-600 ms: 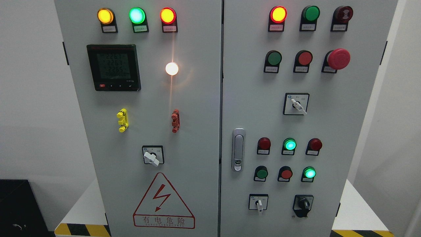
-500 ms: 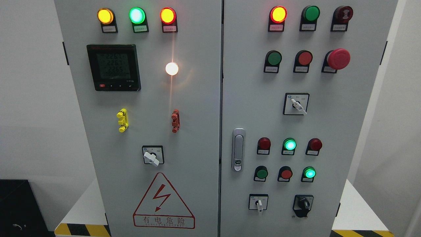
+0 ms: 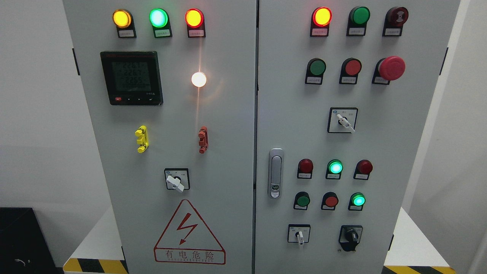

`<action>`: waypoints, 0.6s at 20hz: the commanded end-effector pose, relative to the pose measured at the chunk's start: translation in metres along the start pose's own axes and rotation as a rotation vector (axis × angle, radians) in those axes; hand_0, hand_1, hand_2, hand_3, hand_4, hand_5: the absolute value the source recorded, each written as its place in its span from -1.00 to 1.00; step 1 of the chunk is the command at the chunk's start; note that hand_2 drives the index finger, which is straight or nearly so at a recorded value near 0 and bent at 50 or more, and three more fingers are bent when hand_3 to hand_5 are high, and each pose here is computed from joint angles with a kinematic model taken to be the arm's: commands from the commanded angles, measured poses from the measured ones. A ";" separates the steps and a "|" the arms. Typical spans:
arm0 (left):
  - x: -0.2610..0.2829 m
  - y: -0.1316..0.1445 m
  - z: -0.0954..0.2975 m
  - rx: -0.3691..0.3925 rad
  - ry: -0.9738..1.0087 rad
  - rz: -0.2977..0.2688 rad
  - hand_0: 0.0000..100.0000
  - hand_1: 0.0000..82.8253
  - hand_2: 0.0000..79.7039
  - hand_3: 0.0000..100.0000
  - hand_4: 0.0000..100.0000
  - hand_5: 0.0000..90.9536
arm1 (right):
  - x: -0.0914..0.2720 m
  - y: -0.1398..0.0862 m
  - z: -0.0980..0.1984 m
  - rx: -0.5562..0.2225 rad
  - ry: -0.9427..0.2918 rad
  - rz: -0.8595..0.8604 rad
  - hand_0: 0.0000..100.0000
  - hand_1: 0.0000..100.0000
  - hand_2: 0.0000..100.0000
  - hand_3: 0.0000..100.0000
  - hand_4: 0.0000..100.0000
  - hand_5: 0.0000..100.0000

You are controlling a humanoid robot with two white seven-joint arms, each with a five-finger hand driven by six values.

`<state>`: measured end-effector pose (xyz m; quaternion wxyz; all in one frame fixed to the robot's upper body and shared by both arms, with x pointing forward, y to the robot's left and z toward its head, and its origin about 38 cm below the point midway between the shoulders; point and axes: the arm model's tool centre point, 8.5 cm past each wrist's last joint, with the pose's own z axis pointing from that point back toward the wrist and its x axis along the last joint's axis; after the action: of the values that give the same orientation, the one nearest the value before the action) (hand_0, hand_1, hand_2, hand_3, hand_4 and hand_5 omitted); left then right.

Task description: Flip black knob to close circuit

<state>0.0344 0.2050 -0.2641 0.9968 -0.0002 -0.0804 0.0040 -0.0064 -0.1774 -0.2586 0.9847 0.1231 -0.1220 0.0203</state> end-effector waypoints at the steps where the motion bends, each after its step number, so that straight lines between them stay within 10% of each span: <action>1: -0.004 0.000 0.000 -0.002 0.006 0.000 -0.76 0.34 -1.00 -1.00 -1.00 -1.00 | 0.030 -0.006 -0.004 -0.042 -0.047 0.107 -1.00 -0.95 -1.00 -1.00 -1.00 -1.00; 12: -0.004 0.000 0.000 0.000 0.006 0.000 -0.76 0.34 -1.00 -1.00 -1.00 -1.00 | 0.126 -0.030 0.012 -0.191 -0.197 0.398 -1.00 -0.94 -1.00 -1.00 -1.00 -1.00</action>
<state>0.0344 0.2050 -0.2641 0.9968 0.0000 -0.0804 0.0040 0.0362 -0.1832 -0.2538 0.9781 0.0742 -0.1292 0.1457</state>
